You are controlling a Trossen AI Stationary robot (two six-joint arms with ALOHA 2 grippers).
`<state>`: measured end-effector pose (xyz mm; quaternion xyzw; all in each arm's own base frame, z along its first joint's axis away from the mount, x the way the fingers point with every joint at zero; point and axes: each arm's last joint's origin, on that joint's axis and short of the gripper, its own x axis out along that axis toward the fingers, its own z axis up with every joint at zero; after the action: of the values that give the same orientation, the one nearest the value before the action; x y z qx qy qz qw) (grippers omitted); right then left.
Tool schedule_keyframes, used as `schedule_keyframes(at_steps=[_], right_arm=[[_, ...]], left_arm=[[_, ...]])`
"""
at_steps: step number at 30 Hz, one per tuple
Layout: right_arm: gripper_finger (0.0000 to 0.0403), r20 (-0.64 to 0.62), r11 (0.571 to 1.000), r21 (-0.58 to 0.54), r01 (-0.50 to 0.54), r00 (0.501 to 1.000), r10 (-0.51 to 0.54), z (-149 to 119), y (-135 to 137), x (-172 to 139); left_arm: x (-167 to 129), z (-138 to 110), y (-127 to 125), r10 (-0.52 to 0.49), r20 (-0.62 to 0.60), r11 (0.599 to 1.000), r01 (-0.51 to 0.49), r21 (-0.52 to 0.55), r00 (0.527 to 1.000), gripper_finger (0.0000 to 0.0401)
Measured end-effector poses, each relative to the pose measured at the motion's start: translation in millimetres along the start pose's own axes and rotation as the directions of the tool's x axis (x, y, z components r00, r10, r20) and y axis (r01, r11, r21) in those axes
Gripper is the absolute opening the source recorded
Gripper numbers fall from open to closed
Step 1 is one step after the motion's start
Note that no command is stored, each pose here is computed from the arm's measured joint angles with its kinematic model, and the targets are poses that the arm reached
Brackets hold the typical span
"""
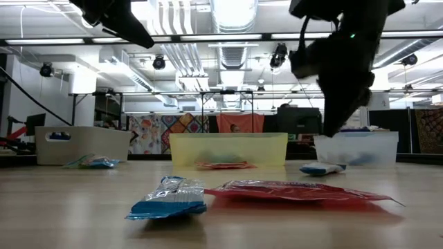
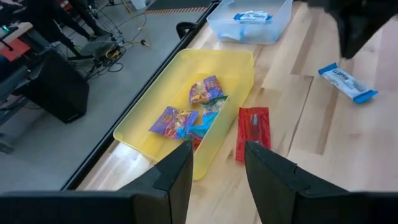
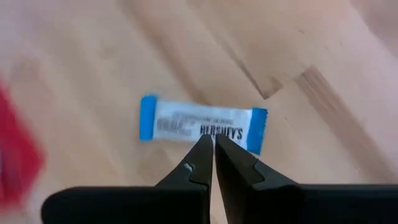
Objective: Sort candy
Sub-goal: Put the white chocolate into the transparent bin
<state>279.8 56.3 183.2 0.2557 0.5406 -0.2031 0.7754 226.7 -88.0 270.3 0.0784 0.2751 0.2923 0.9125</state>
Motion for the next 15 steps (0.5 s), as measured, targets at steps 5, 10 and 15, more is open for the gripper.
schedule_keyframes(at_steps=[5,10,15], right_arm=[[0.0013,-0.059,0.801,-0.594,-0.077,0.997,0.053,-10,5,-12],[0.0024,-0.068,0.620,-0.779,-0.090,0.996,0.059,-13,8,-11],[0.0086,-0.073,0.598,-0.799,-0.066,0.997,0.013,-14,9,3]], left_arm=[[0,-1,0,0.002,-0.002,0.999,-0.002,0.047,1.000,0.0129],[0,0,0,0.001,0.000,0.999,-0.001,0.037,1.000,0.0129],[1,-1,0,0.002,-0.002,1.000,-0.002,0.028,1.000,0.0129]])
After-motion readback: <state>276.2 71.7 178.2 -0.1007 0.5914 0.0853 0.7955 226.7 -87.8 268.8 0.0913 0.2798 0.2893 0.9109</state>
